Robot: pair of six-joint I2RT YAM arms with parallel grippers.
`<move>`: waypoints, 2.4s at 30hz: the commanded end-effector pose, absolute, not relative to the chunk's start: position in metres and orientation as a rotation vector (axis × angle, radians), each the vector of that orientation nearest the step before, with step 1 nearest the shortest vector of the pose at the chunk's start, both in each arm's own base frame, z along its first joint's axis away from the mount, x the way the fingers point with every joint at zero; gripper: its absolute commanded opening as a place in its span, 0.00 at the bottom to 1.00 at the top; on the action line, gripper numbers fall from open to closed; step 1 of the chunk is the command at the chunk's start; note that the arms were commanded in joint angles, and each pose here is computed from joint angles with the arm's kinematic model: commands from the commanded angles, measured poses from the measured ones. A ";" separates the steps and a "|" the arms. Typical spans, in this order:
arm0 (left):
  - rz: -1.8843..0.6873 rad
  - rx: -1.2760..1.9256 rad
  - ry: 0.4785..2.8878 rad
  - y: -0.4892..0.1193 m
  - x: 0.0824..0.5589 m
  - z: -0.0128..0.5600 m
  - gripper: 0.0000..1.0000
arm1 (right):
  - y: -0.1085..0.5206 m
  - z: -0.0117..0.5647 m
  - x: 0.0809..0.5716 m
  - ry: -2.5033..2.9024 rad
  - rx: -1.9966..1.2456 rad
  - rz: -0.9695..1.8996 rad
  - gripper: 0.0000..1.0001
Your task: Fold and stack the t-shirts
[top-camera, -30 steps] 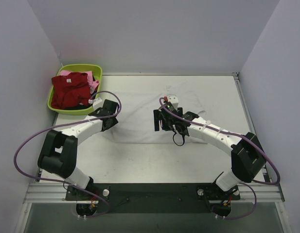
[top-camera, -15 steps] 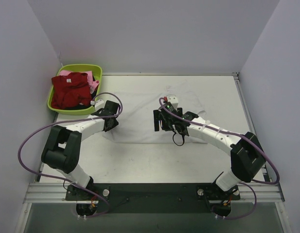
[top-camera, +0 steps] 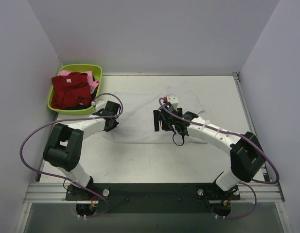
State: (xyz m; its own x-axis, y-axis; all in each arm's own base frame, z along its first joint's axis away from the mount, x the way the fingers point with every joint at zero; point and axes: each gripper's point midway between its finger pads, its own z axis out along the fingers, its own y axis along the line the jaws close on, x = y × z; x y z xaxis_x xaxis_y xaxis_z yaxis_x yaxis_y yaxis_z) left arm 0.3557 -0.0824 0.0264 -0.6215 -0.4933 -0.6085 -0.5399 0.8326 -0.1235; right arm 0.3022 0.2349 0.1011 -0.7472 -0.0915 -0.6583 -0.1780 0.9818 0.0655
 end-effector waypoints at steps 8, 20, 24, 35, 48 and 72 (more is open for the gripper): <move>-0.017 -0.730 2.250 -0.089 0.346 0.094 0.00 | 0.231 0.115 0.298 2.396 -0.196 0.178 0.85; -0.042 -0.694 2.269 -0.089 0.290 0.096 0.06 | 0.214 0.065 0.294 2.479 -0.128 0.083 0.84; -0.020 -0.705 2.269 -0.083 0.281 0.094 0.10 | 0.213 0.045 0.297 2.514 -0.116 0.079 0.84; -0.012 -0.706 2.267 -0.078 0.270 0.103 0.25 | 0.215 0.022 0.303 2.547 -0.130 0.051 0.84; -0.051 -0.707 2.256 -0.079 0.252 0.106 0.29 | 0.192 0.034 0.311 2.504 -0.052 -0.019 0.83; -0.040 -0.648 2.240 -0.088 0.275 0.110 0.49 | 0.108 0.065 0.436 2.499 0.286 -0.083 0.76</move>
State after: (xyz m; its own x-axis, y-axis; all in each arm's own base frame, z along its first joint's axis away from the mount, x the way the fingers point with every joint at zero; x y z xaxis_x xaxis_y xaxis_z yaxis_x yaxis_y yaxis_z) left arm 0.2568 -0.0789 0.0855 -0.6166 -0.4411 -0.6521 -0.4614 0.8736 -0.1546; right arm 0.4336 0.0979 0.0669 -0.7532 0.1984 -0.6271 0.2615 0.9652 -0.0087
